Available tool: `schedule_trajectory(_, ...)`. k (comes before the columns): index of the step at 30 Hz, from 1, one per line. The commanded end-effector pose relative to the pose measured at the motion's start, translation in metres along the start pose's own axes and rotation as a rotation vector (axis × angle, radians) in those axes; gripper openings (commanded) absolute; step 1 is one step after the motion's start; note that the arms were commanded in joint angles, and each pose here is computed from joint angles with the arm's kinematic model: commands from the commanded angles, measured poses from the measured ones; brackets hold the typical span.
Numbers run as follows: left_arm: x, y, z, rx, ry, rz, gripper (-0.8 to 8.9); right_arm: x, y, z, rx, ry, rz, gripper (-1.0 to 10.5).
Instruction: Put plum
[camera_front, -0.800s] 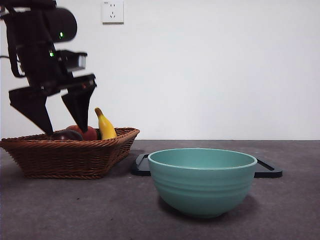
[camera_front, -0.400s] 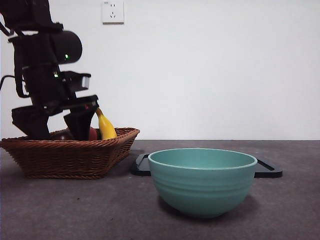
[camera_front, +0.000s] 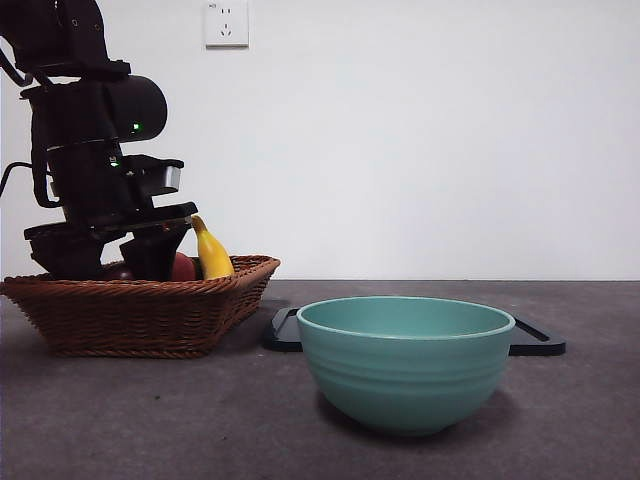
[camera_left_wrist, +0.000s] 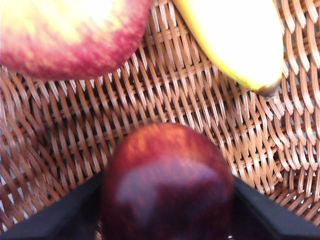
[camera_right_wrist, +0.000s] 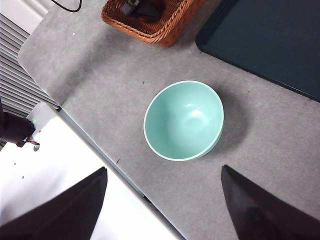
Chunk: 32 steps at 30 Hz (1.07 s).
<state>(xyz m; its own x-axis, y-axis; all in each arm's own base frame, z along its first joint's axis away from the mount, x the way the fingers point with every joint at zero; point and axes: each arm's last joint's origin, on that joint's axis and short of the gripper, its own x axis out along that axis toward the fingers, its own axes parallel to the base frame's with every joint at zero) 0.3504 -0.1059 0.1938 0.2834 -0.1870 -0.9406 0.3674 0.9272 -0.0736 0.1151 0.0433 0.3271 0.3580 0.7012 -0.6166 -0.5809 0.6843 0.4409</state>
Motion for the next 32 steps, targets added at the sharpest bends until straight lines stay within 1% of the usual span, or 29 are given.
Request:
schedule_trajectory(1,0.001,-0.001,0.007,0.008,-0.006,0.002,3.01,-0.002,0.002,0.004,-0.023,-0.015,0.002,3.7)
schedule_trajectory(4,-0.007,-0.003,0.009,0.009,-0.03,0.002,3.01,-0.002,0.002,0.004,-0.023,-0.015,0.002,3.7)
schedule_trajectory(8,-0.032,-0.009,0.013,0.024,-0.093,-0.006,3.01,-0.002,0.002,0.004,-0.024,-0.015,0.002,3.7)
schedule_trajectory(11,-0.058,-0.02,0.012,0.05,-0.151,-0.036,3.01,-0.002,0.002,0.005,-0.025,-0.017,0.002,3.7)
schedule_trajectory(13,-0.076,-0.03,0.009,0.062,-0.191,-0.082,3.01,-0.002,0.002,0.005,-0.028,-0.021,0.002,3.7)
schedule_trajectory(16,-0.102,-0.049,0.001,0.104,-0.234,-0.19,3.01,-0.002,0.002,0.006,-0.031,-0.025,0.001,3.7)
schedule_trajectory(18,-0.117,-0.065,-0.006,0.152,-0.247,-0.255,3.01,-0.002,0.002,0.006,-0.033,-0.028,0.001,3.7)
schedule_trajectory(21,-0.13,-0.09,-0.016,0.227,-0.248,-0.305,3.01,-0.002,0.002,0.006,-0.036,-0.031,0.001,3.7)
schedule_trajectory(25,-0.13,-0.125,-0.026,0.333,-0.213,-0.357,3.01,-0.002,0.002,0.006,-0.037,-0.033,0.001,3.7)
schedule_trajectory(29,-0.119,-0.162,-0.032,0.445,-0.188,-0.398,3.01,-0.002,0.002,0.006,-0.037,-0.033,0.001,3.7)
schedule_trajectory(32,-0.105,-0.181,-0.034,0.493,-0.164,-0.407,3.01,-0.002,0.002,0.006,-0.037,-0.033,0.001,3.7)
